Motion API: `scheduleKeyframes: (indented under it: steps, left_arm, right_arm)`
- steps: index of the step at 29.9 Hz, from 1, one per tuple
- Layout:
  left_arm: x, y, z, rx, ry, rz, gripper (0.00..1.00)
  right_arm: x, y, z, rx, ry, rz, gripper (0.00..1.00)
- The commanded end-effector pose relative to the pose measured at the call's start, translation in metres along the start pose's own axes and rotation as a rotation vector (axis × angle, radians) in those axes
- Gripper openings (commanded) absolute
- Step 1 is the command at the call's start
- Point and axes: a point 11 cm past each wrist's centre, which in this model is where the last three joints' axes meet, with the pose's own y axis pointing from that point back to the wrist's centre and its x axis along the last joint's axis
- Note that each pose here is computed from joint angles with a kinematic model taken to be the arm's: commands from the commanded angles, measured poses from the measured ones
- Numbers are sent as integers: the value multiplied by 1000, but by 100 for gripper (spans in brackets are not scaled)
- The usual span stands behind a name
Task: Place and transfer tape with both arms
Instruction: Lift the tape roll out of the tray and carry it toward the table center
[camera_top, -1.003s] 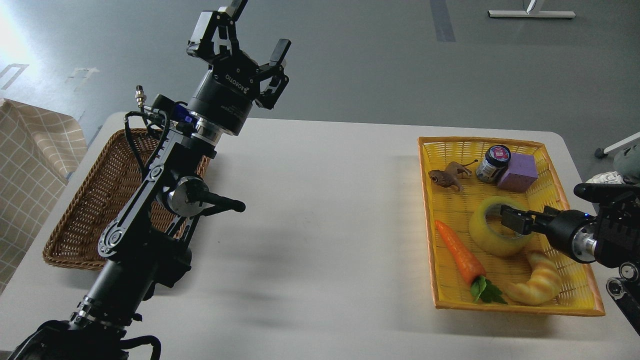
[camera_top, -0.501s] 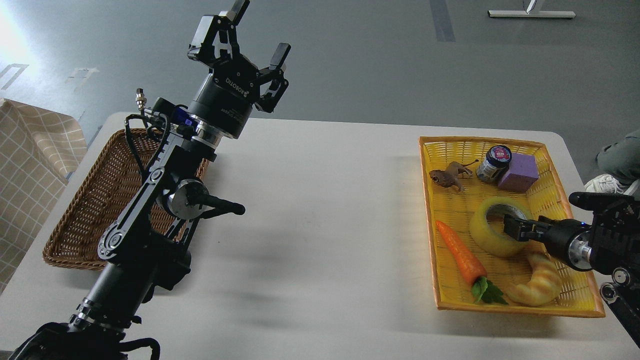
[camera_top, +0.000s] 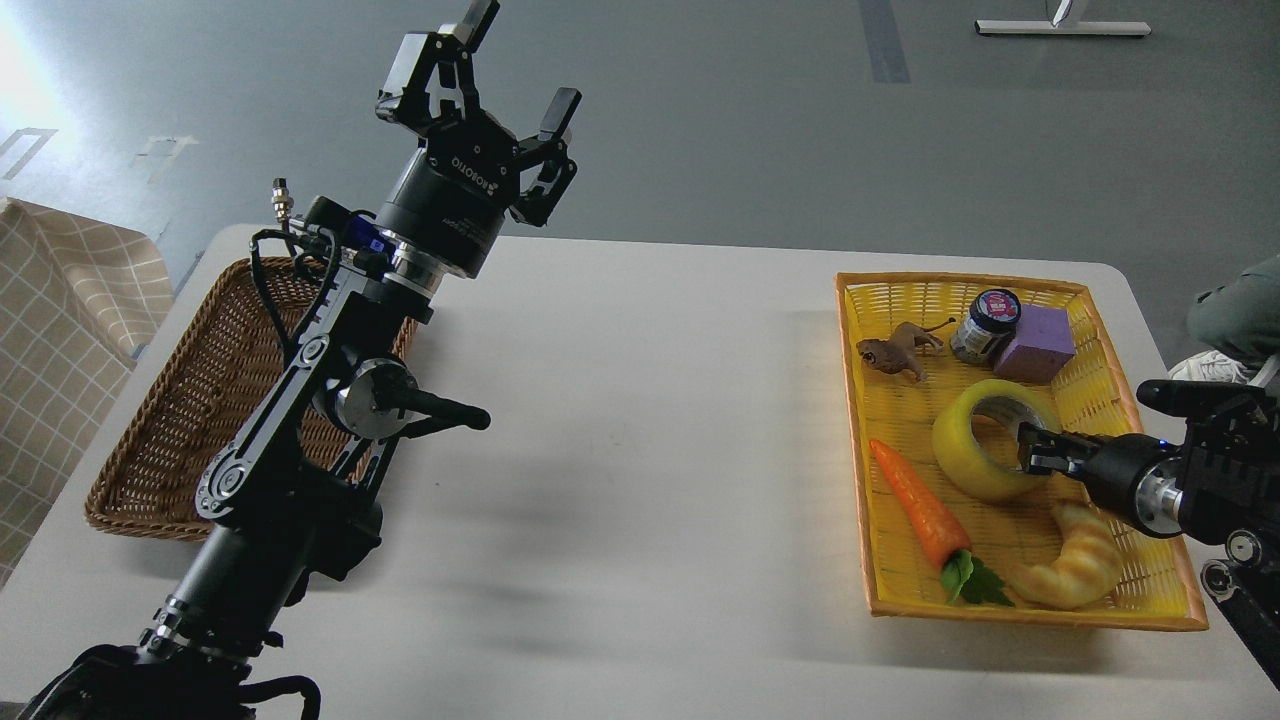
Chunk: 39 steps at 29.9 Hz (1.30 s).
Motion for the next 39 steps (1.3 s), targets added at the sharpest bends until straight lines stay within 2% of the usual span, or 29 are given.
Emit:
scheduleKeyframes:
  steps: [1, 7, 13, 18, 20, 25, 32, 34, 39]
  left_arm:
    - [1, 0, 0, 0, -2, 1, 98]
    - [0, 0, 0, 1, 0, 1, 98]
    - [0, 0, -1, 1, 3, 2, 98]
    - [-1, 0, -1, 1, 4, 1, 98]
    - [-1, 0, -2, 1, 4, 4, 98]
    - [1, 1, -1, 1, 3, 8, 98]
    - [2, 1, -1, 2, 0, 11, 98]
    - [2, 1, -1, -1, 0, 13, 98]
    - [5, 2, 2, -9, -4, 24, 98]
  right_arm:
    - [3, 0, -2, 6, 2, 6, 0]
    - [18, 8, -11, 79, -15, 48, 0]
    - [68, 33, -16, 144, -19, 166, 0]
    - [132, 46, -38, 203, 17, 296, 0]
    - [164, 53, -54, 236, 41, 361, 0]
    - [192, 47, -120, 362, 130, 388, 0]
    - [191, 28, -208, 508, 234, 334, 0]
    - [177, 20, -242, 569, 266, 295, 0]
    - [148, 5, -286, 617, 391, 197, 0]
